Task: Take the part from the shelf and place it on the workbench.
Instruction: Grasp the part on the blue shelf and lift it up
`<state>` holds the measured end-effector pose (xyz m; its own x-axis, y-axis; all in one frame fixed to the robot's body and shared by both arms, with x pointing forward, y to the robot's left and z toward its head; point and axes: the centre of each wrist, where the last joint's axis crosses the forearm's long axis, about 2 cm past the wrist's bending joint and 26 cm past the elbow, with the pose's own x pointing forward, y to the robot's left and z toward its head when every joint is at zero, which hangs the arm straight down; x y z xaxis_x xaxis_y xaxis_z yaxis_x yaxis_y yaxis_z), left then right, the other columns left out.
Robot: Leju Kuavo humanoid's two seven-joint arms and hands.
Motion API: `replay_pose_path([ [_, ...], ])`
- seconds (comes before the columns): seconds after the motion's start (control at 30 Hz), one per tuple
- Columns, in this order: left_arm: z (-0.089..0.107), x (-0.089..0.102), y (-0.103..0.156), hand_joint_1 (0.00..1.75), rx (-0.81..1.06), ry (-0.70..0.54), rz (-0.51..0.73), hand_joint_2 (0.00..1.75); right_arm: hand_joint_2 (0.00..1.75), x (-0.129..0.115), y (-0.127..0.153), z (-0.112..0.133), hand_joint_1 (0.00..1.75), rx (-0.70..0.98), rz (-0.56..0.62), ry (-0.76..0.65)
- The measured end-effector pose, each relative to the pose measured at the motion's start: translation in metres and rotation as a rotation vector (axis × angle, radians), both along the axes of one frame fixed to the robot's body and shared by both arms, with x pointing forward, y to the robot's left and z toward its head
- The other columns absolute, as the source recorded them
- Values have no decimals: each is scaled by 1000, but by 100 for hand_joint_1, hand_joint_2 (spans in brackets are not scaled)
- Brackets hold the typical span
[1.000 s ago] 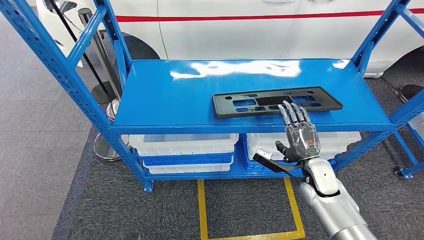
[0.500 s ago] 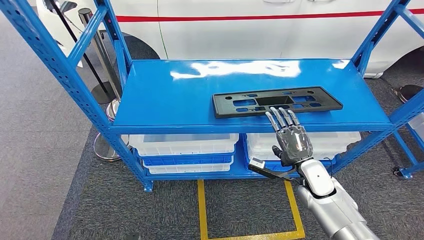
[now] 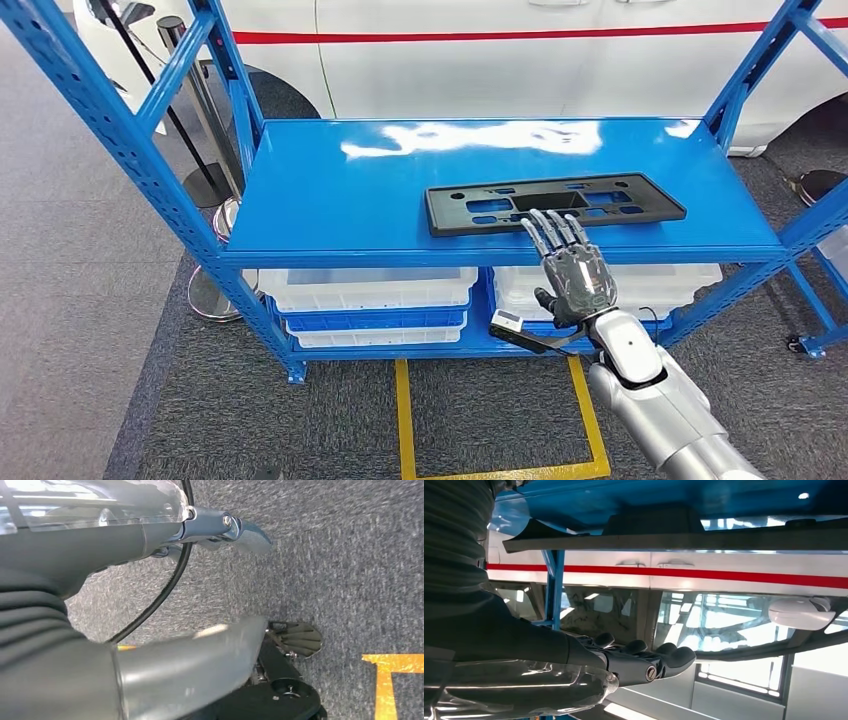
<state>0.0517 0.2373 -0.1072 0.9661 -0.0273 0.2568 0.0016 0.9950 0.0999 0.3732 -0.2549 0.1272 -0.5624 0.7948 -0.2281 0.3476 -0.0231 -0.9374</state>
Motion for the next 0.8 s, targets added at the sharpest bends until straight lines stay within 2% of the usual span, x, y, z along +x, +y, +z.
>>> replay_pose_path([
  [0.2,0,0,0,0,-1,6,0,175,175,1,3,3,0,-2,11,-7],
  [0.23,0,0,0,0,-1,6,0,131,175,1,3,3,0,-2,12,-7],
  [0.33,0,0,0,0,-2,6,0,131,175,1,4,4,0,-1,14,-9],
  [0.37,0,0,0,0,-3,8,0,175,175,2,4,4,0,-1,14,-9],
  [0.6,0,0,0,0,-4,44,-8,175,175,4,8,6,0,17,16,12],
  [0.73,0,1,0,0,4,30,-18,0,175,5,11,8,0,28,19,18],
  [0.8,0,1,0,0,0,26,-22,0,175,5,11,8,0,33,19,20],
])
